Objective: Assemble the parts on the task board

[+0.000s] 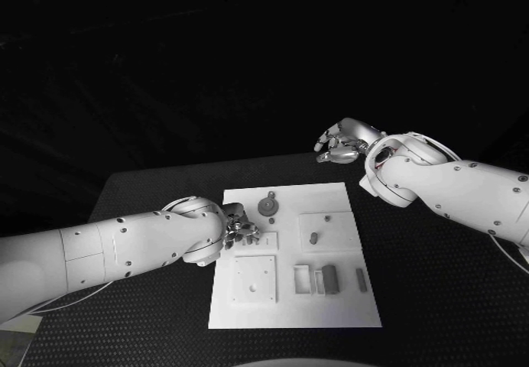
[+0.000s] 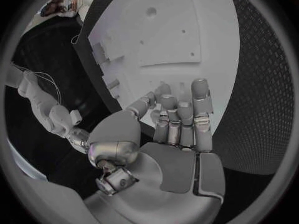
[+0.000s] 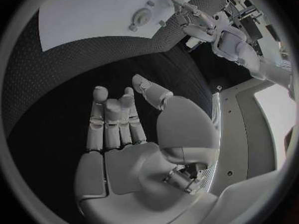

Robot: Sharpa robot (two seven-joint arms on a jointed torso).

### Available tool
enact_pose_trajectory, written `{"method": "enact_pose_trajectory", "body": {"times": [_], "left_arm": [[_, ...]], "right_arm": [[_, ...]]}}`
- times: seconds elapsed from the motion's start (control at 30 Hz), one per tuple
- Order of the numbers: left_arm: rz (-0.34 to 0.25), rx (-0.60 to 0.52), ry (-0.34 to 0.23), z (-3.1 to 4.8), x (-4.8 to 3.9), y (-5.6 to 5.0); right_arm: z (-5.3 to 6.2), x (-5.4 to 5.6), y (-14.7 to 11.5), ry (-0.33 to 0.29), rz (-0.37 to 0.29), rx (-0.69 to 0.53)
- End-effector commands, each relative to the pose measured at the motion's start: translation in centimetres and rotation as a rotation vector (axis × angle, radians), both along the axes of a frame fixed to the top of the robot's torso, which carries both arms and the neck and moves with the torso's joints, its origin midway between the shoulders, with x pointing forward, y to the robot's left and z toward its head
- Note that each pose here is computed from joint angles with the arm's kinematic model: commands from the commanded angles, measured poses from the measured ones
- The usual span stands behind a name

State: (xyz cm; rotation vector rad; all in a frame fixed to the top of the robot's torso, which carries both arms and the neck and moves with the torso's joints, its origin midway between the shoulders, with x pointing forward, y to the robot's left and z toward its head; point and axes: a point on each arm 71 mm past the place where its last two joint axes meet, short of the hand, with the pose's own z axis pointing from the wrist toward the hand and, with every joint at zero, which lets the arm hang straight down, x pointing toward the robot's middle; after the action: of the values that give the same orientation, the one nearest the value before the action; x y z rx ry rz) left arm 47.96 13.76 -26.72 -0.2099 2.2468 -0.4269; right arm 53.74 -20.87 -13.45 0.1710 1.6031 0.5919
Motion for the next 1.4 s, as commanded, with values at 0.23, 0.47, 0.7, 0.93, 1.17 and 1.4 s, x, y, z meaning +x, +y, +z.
{"method": "enact_pose_trajectory", "body": {"times": [0.23, 0.47, 0.7, 0.93, 1.17, 1.4], "left_arm": [[0.005, 0.000, -0.023, -0.30, -0.21, -0.20], [-0.003, 0.000, -0.013, -0.64, -0.44, -0.32], [-0.009, -0.002, -0.009, -0.69, -0.57, -0.47], [-0.013, -0.001, -0.004, -0.72, -0.69, -0.41], [-0.004, -0.001, -0.008, -0.76, -0.62, -0.12], [0.006, -0.002, -0.009, -0.84, -0.53, 0.19]], "right_arm": [[-0.02, -0.04, 0.06, 0.006, 0.012, 0.000], [-0.03, -0.04, 0.07, 0.008, 0.013, 0.000], [-0.05, -0.04, 0.11, 0.009, 0.015, -0.001], [-0.06, -0.05, 0.13, 0.011, 0.016, -0.002], [-0.09, -0.02, 0.09, 0.013, 0.015, -0.003], [-0.12, 0.01, 0.11, 0.015, 0.016, -0.004]]}}
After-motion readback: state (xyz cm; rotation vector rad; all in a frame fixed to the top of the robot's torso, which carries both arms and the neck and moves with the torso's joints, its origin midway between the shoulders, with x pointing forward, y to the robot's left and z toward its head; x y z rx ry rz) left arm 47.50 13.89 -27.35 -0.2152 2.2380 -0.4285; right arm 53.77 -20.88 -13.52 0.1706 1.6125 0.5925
